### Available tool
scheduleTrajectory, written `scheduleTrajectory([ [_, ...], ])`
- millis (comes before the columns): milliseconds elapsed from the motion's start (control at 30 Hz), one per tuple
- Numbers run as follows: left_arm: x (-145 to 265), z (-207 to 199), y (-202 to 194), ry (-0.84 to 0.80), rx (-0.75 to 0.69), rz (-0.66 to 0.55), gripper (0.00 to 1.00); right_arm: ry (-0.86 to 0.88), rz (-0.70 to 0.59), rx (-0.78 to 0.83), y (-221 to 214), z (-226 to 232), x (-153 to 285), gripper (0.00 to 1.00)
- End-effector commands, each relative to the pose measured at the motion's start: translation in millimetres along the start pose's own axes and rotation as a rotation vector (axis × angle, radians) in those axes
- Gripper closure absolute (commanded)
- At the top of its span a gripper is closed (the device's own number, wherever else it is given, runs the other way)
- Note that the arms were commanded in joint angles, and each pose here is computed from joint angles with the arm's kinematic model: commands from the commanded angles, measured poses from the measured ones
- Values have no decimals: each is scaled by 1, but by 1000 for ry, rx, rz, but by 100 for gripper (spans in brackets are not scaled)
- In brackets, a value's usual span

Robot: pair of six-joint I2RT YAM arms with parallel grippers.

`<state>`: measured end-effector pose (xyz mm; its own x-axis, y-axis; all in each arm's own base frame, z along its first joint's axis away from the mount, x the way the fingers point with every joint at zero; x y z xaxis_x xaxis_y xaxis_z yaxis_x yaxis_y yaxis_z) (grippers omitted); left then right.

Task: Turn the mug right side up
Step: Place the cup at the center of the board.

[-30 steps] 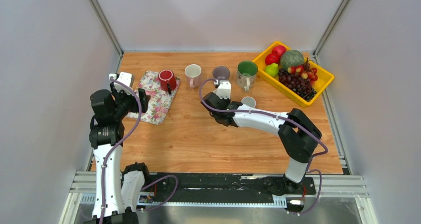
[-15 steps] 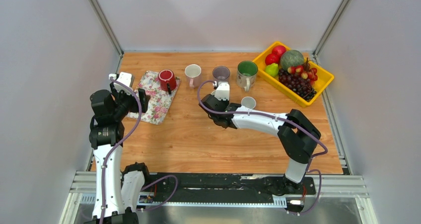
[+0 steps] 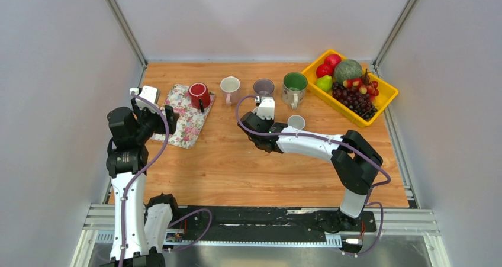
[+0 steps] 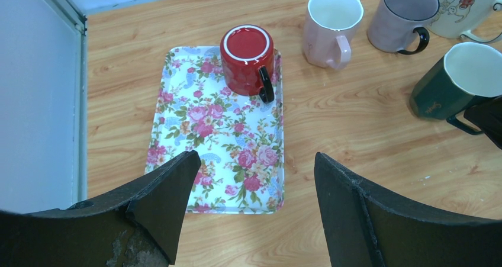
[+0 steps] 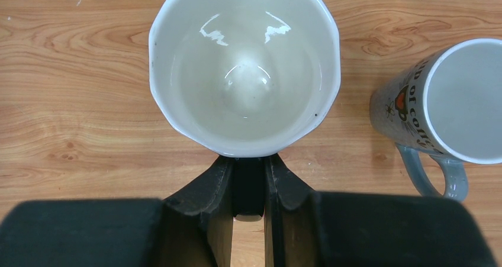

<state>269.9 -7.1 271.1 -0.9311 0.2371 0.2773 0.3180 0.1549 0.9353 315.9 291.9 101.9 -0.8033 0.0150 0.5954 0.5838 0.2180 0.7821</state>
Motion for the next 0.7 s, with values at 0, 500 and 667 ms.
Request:
scheduleTrajectory([
  [0, 2, -2, 8, -14, -7, -38, 19, -21, -114, -105, 37, -3, 9, 93],
  [500, 2, -3, 9, -14, -14, -46, 19, -14, -103, -100, 30, -1, 7, 95],
  [667, 3, -3, 9, -14, -17, -49, 19, -19, -108, -102, 32, -2, 7, 95],
])
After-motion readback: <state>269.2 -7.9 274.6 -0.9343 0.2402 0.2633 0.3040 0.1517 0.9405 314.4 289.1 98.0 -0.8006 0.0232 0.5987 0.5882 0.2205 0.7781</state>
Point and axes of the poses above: each gripper's point midway between its finger pads, its own x axis back along the fingers, its own z axis along the line the jaws close on, y = z × x, the point moved 1 cm from there along x, back along the fingers, and after that the axes turned 15 degrees about x, right-handed, at the moved point
